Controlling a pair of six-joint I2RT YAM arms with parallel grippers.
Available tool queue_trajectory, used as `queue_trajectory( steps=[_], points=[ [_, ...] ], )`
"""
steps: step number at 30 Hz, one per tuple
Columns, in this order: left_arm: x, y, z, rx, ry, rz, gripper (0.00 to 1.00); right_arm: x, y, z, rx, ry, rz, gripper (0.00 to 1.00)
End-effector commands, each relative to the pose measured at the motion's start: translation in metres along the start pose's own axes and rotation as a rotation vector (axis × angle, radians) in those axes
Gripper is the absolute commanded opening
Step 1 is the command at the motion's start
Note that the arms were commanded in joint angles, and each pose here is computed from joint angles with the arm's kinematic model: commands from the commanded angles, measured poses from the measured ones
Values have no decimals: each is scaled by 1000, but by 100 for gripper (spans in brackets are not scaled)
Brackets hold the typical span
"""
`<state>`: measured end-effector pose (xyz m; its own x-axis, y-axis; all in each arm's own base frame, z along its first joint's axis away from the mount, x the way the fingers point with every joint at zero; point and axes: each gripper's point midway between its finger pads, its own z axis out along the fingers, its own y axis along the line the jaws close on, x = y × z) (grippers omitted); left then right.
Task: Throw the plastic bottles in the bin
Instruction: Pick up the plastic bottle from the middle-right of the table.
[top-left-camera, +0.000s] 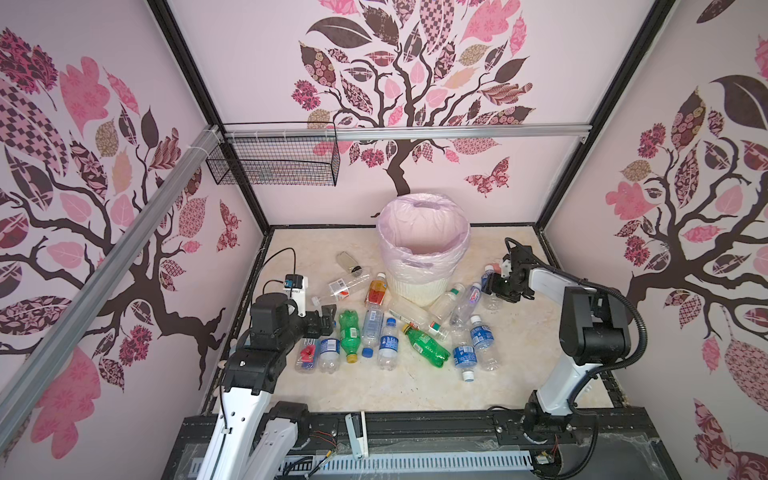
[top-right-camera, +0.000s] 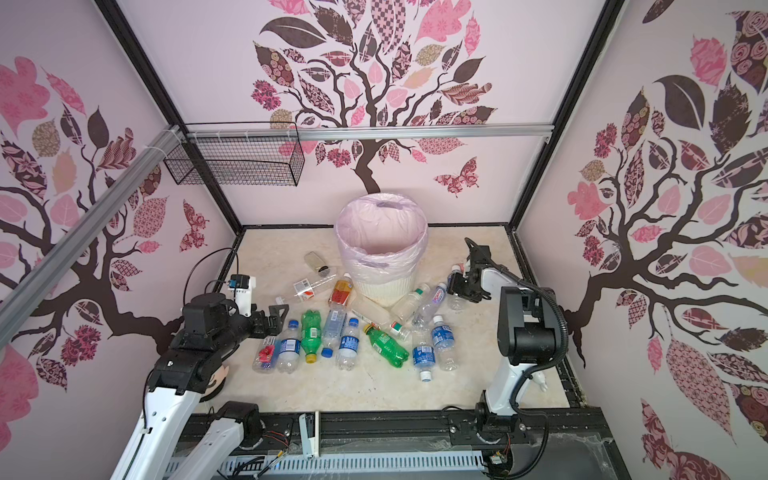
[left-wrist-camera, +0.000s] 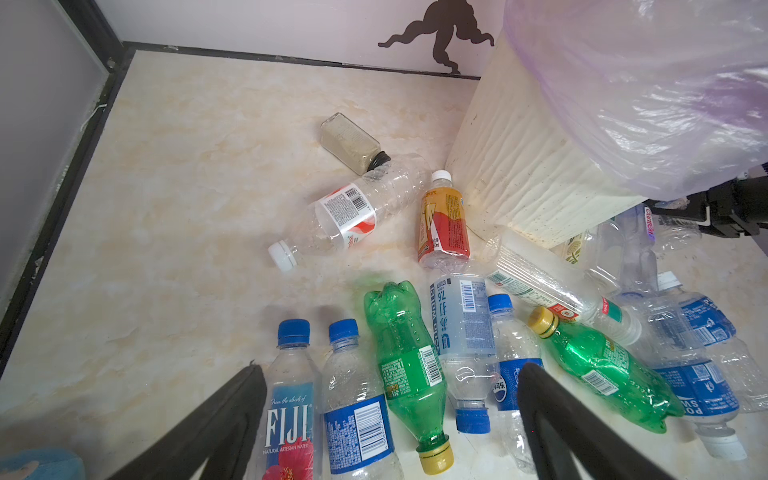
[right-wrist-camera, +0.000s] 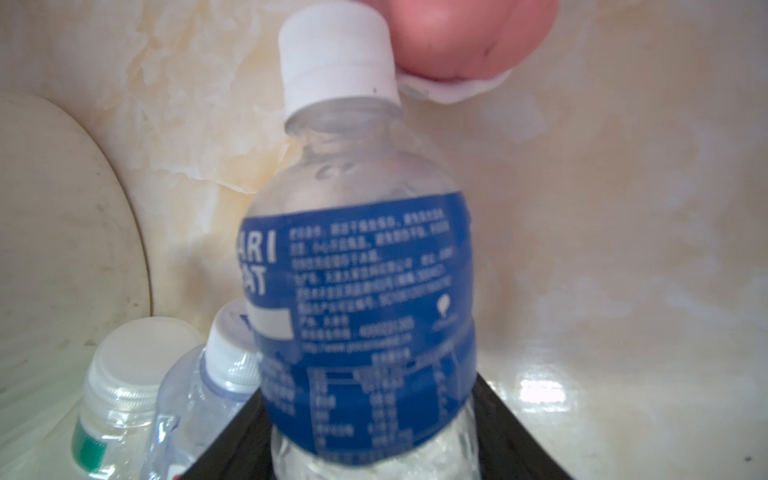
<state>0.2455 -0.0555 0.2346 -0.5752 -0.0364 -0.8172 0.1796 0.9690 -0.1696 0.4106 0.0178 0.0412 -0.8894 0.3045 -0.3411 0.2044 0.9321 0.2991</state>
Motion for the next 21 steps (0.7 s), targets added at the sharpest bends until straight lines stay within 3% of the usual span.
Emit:
queue_trajectory(
  steps=[1, 15, 21],
  points=[
    [-6, -2, -2, 12, -19, -4, 98, -1, 2, -14, 27, 3, -1, 59],
    [-3, -2, -1, 13, -13, -9, 98, -40, 38, -109, -43, -175, -63, 58],
    [-1, -1, 0, 11, -8, -15, 98, -60, 73, -170, -169, -297, -102, 57]
  ],
)
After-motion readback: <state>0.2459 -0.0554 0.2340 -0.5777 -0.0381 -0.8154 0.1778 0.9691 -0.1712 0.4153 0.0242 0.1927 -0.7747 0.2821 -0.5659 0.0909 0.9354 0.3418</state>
